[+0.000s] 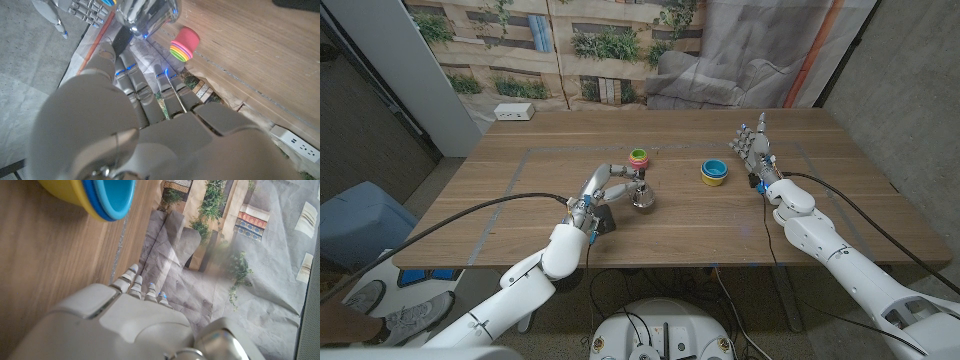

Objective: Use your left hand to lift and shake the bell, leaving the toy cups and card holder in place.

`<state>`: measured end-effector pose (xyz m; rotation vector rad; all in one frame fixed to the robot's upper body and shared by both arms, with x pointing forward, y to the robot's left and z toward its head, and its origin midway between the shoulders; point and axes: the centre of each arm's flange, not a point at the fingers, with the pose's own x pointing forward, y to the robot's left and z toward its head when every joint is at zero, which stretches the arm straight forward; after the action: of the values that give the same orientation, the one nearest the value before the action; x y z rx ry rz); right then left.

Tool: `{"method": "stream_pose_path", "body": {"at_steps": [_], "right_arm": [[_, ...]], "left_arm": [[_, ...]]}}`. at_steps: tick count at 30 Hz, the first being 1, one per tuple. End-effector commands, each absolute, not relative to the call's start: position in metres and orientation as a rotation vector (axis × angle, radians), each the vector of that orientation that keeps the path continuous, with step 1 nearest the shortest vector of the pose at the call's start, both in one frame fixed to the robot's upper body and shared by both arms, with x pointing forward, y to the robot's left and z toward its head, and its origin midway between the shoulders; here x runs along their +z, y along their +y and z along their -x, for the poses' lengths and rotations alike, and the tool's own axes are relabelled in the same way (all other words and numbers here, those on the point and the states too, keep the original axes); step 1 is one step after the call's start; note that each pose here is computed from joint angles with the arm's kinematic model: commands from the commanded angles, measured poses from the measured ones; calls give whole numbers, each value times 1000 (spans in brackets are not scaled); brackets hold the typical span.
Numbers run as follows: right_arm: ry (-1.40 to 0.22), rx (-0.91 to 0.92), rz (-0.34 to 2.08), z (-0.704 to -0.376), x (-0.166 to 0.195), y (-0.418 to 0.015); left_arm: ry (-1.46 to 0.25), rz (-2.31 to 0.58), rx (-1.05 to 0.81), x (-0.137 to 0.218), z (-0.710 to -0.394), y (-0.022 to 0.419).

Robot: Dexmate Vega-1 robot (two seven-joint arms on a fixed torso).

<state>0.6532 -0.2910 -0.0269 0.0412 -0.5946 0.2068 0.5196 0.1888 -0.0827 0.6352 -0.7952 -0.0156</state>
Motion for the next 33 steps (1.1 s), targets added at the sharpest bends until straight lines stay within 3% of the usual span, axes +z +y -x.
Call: {"method": "stream_pose_path", "body": {"at_steps": [1, 33], "right_arm": [[-594, 207, -41, -653, -27, -291], [-594, 207, -41, -653, -27, -291]], "left_arm": [[-750, -619, -39, -98, -525, 190], [-695, -614, -64, -118, -533, 186]]}}
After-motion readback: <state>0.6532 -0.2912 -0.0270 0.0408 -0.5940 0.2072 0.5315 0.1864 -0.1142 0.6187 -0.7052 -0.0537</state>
